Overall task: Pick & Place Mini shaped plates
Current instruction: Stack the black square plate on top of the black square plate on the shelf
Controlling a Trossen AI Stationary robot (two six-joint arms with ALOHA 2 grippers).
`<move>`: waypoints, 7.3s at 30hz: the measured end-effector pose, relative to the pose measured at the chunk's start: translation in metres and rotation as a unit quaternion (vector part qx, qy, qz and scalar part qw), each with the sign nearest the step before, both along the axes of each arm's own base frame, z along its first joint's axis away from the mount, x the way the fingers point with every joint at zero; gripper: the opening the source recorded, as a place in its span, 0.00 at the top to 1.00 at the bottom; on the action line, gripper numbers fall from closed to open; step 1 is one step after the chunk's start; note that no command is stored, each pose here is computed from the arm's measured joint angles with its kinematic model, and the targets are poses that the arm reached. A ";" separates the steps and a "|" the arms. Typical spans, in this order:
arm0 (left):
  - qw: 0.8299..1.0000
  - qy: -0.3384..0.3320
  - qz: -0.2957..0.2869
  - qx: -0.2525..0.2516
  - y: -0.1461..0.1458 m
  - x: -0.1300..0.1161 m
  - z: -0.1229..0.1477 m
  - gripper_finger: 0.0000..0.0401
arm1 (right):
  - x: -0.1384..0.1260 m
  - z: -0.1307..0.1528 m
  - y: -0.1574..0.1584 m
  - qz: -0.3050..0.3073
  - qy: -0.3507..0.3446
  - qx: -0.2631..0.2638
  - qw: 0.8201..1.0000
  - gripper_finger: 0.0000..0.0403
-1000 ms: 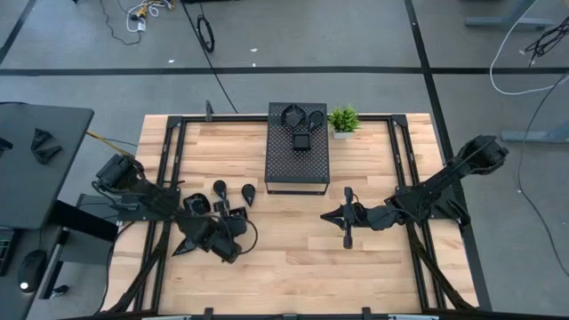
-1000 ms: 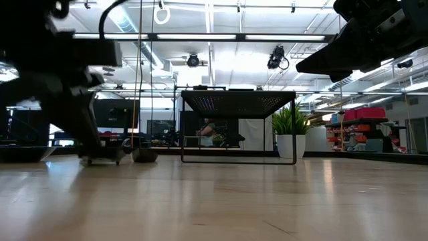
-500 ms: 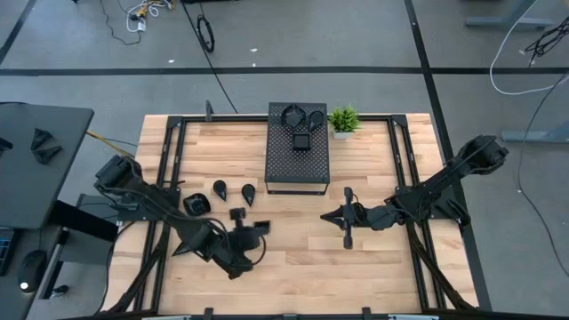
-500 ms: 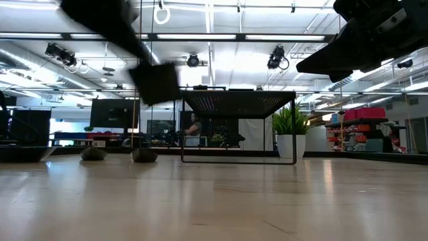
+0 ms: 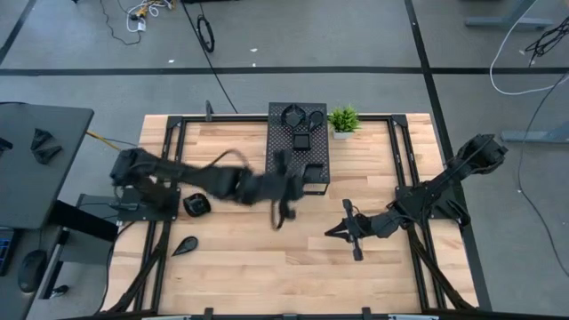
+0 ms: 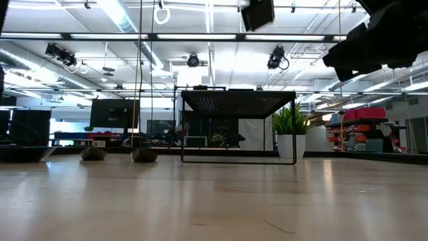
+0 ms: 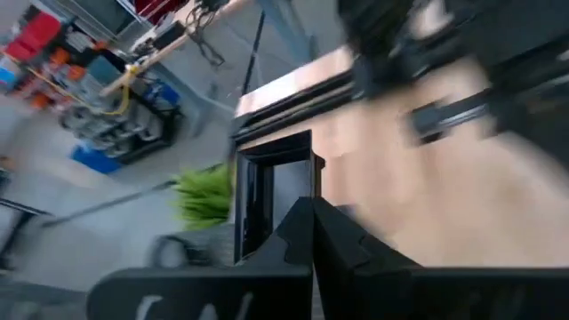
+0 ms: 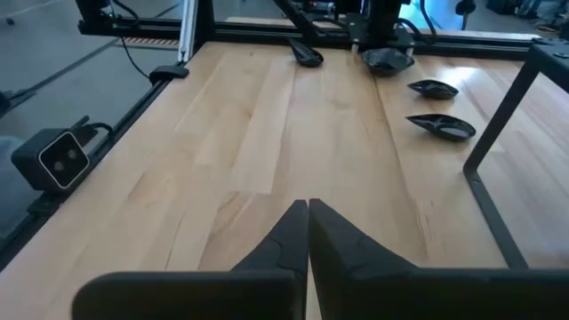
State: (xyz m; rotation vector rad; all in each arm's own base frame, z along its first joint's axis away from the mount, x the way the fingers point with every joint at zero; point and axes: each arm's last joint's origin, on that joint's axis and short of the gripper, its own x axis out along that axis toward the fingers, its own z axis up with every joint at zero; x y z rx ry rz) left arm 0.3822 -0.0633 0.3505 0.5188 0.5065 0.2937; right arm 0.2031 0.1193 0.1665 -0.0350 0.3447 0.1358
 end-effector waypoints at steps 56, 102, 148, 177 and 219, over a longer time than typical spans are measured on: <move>0.982 0.171 0.078 0.029 0.119 0.040 -0.065 0.76 | 0.000 0.000 0.000 -0.010 0.003 0.018 1.000 0.97; 0.984 0.168 0.067 -0.009 0.135 0.039 -0.067 0.68 | 0.000 -0.001 -0.001 -0.008 0.004 0.011 1.000 0.97; 0.981 0.160 0.097 0.042 0.135 0.041 -0.063 0.97 | 0.000 -0.001 -0.001 -0.007 0.004 0.009 1.000 0.97; 0.985 0.162 0.064 -0.013 0.137 0.039 -0.067 0.92 | 0.000 0.000 -0.001 -0.007 0.004 0.010 1.000 0.97; 0.976 0.184 0.101 0.058 0.130 0.039 -0.067 0.99 | 0.000 -0.001 -0.001 -0.007 0.004 0.009 1.000 0.97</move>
